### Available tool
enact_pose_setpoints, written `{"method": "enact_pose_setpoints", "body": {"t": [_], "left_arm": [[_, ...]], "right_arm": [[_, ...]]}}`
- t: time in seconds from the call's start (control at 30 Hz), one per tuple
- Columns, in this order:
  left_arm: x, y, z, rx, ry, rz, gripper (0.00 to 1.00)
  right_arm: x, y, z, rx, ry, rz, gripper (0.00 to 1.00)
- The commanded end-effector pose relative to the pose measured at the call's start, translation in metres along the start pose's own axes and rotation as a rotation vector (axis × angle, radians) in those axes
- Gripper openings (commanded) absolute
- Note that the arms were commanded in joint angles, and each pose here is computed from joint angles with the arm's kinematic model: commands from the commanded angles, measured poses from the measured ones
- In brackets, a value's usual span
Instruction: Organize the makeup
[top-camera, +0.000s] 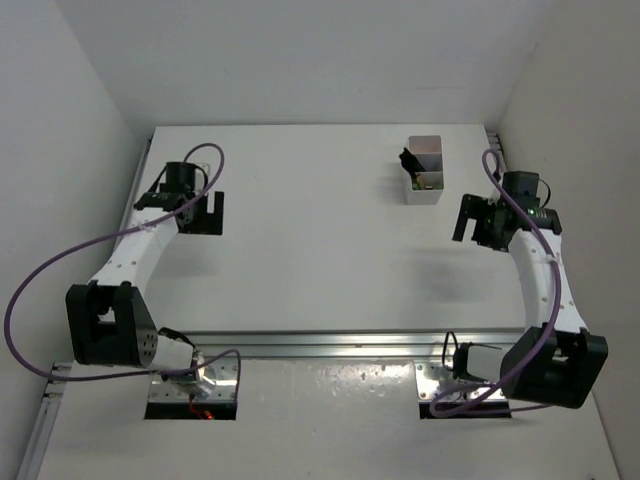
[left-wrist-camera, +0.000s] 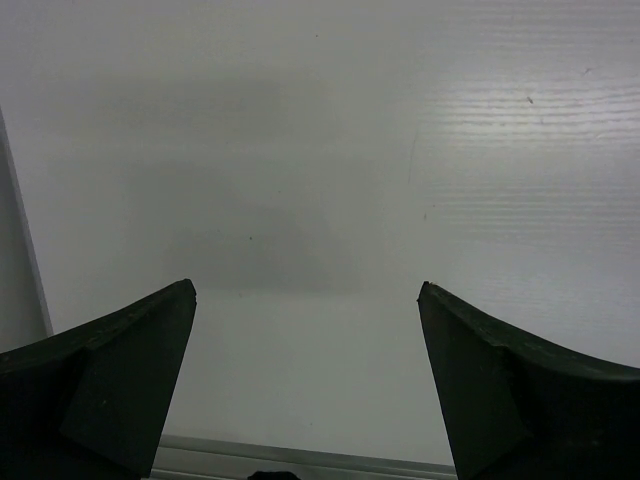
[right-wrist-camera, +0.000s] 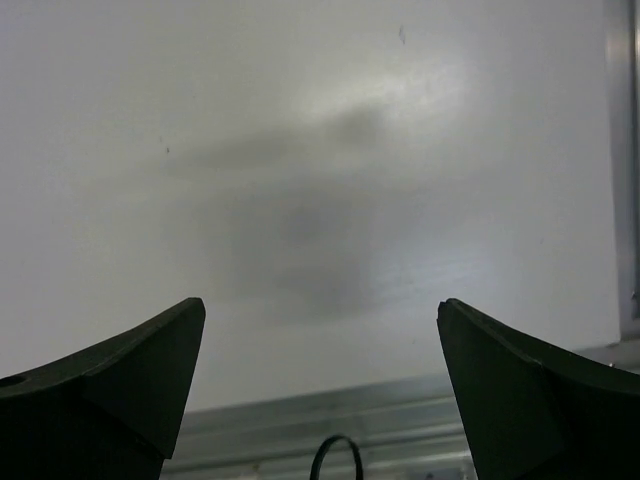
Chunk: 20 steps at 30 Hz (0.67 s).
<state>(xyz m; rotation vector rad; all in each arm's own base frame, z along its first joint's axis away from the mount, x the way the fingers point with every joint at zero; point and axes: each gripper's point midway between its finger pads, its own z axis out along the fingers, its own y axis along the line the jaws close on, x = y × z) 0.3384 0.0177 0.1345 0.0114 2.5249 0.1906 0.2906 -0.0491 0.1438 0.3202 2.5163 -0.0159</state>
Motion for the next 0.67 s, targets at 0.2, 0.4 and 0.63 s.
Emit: {"method": "enact_pose_setpoints", "body": {"t": [0.2,0.4,0.63], "left_arm": [[-0.006,-0.004,-0.042,0.127,-0.198,-0.095,1.0],[-0.006,-0.002,-0.061,0.148,-0.288,-0.108,1.0],[0.0,-0.004,-0.067,0.156,-0.305,-0.107,1.0]], "right_arm": [[0.093,0.007,-0.045,-0.01,0.19,0.148,1.0],[0.097,0.012,-0.06,-0.043,0.105,0.17,1.0],[0.091,0.019,-0.068,-0.077,0.077,0.199,1.0]]}}
